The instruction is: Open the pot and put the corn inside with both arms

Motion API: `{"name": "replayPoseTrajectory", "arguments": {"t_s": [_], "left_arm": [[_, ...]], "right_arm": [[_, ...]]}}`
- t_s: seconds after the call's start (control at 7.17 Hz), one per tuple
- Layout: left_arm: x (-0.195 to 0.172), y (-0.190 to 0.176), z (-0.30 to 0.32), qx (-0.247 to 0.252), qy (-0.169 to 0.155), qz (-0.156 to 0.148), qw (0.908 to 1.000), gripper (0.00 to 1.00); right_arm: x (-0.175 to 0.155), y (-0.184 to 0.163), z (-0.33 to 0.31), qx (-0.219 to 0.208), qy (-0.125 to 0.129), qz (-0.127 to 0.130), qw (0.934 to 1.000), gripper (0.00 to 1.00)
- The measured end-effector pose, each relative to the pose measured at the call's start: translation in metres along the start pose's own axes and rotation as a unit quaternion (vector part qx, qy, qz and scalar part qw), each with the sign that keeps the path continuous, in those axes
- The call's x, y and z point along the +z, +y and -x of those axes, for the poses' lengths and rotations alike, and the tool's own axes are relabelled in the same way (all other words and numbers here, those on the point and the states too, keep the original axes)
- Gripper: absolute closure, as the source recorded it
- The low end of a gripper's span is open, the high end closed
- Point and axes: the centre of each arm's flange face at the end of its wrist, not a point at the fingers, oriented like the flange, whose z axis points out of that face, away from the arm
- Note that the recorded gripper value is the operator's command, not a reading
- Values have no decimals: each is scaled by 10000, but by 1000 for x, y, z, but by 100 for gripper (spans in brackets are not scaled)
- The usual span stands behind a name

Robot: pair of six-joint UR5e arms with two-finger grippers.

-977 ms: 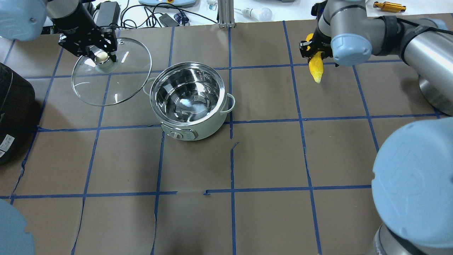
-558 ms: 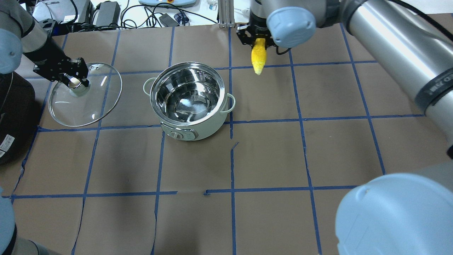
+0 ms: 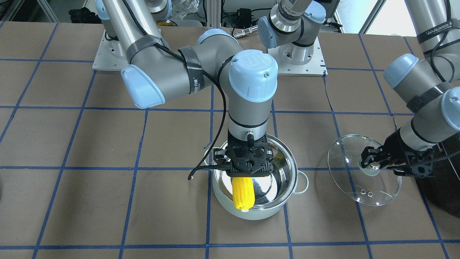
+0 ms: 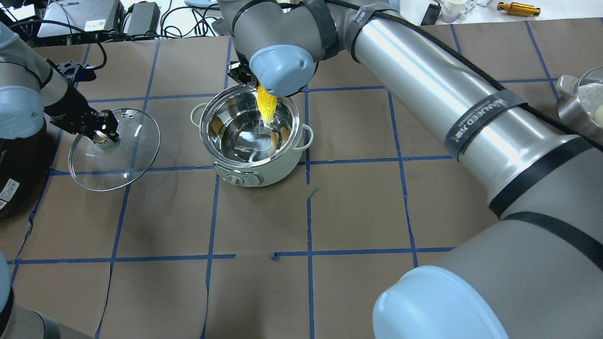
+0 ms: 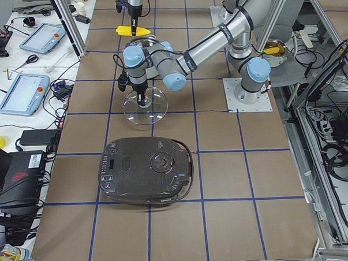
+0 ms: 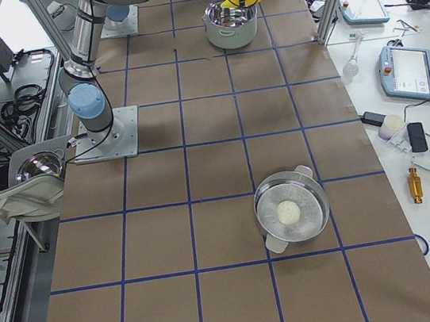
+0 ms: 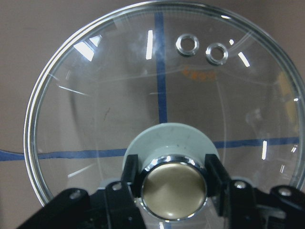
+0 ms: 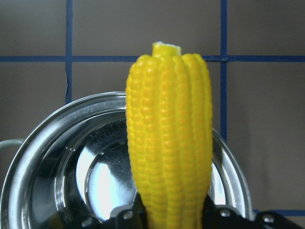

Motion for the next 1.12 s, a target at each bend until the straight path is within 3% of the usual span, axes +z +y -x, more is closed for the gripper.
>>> {"name": "replayPoseTrajectory", "arguments": {"t_s": [0.28, 0.42, 0.56, 0.84, 0.98, 1.12], "left_arm": [[12, 1, 3, -145, -67, 63, 9999, 98], [20, 1, 5, -327, -83, 120, 9994, 98], [27, 1, 5, -467, -87, 156, 9987, 98], [40, 1, 7, -552, -100, 231, 9982, 94], [45, 1, 8, -562, -154, 285, 9979, 85], [49, 1, 10, -567, -197, 336, 9976, 52]], "right_arm": [[18, 16, 22, -152, 8, 127, 9998, 72], [27, 23, 24, -185, 30, 199, 9996, 24], [36, 28, 25, -195, 35, 224, 9996, 0], [41, 30, 25, -176, 2, 182, 9997, 0], [37, 30, 24, -167, -17, 147, 9998, 0], [27, 27, 21, -138, -48, 77, 9999, 0]]}}
